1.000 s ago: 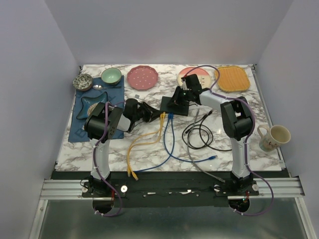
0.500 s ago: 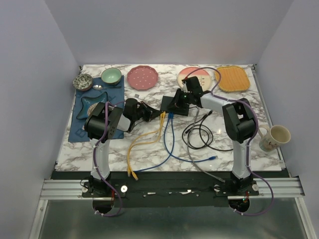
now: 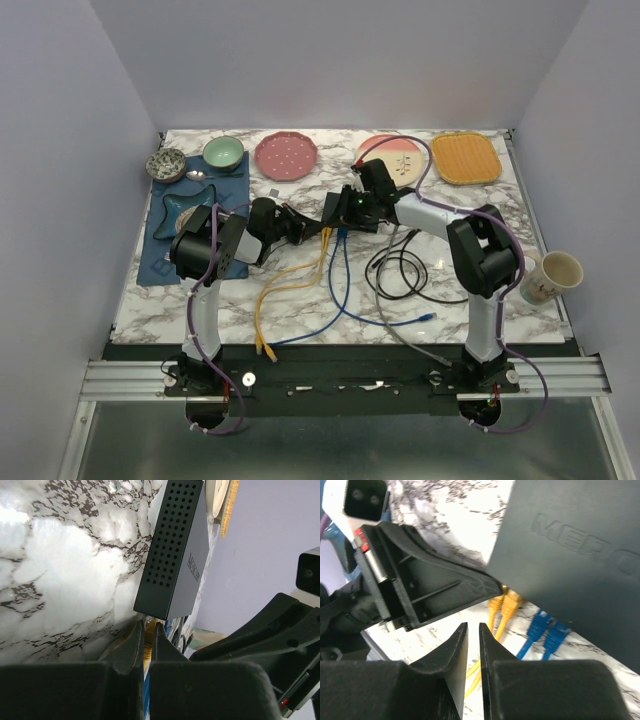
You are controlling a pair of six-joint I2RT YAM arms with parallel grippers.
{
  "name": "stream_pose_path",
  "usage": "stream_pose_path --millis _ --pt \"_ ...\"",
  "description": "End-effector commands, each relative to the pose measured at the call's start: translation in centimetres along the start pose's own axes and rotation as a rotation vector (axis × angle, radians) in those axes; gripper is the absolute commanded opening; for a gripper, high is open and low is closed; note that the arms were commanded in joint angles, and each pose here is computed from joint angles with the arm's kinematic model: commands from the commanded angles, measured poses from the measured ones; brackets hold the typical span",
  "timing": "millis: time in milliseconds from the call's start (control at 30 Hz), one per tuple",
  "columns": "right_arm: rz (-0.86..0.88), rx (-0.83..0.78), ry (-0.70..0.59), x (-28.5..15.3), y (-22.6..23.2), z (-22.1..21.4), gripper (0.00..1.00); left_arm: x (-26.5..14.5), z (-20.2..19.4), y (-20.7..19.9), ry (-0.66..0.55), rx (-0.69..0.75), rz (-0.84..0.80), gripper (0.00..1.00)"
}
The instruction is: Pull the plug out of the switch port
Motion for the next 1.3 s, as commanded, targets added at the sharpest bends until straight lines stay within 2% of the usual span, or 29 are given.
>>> stream_pose_path --millis 0,367,633,800,900,967,1067,1267 --pt "-0.110 0.002 -0.007 1.2 -2.0 0.3 0.22 -0.2 -0.3 1.4 -0.004 -0.016 0.045 0.00" --pt "-0.226 0.022 -0.019 3.1 -3.7 2.3 0.22 -1.0 -0.5 1.1 0.002 -0.010 0.032 0.00" --pt "-0.226 0.056 -0.049 2.8 -4.1 3.7 0.22 -2.8 -1.9 1.5 0.028 -0.013 0.063 0.00" --pt "-0.149 0.039 -0.063 1.9 -3.4 3.3 0.22 -4.4 -1.3 1.3 -0.005 -0.021 0.079 0.00" --pt "-0.036 -0.008 -0.150 -0.6 -1.0 3.6 0.22 -6.1 1.1 0.8 -0.092 0.002 0.120 0.00" --pt "-0.012 -0.025 -0.184 -2.1 -0.1 3.6 0.25 -7.1 2.4 0.6 -0.128 0.011 0.179 0.08" --pt "0.005 -0.047 -0.213 -2.9 0.8 4.1 0.32 -7.8 4.6 -0.1 -0.158 0.063 0.231 0.34" --pt "-0.064 -0.034 -0.216 -2.0 0.8 6.0 0.36 -8.0 6.5 -2.2 -0.177 0.127 0.212 0.55"
Point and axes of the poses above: each gripper's point midway between its finger pads, its own x axis out along the fingers, its own y axis along the line the jaws close on, z = x × y, the point moved 7 cm from there along -x, back along the fingers, and after that the axes turned 14 degrees about x, right-handed, at the moved point
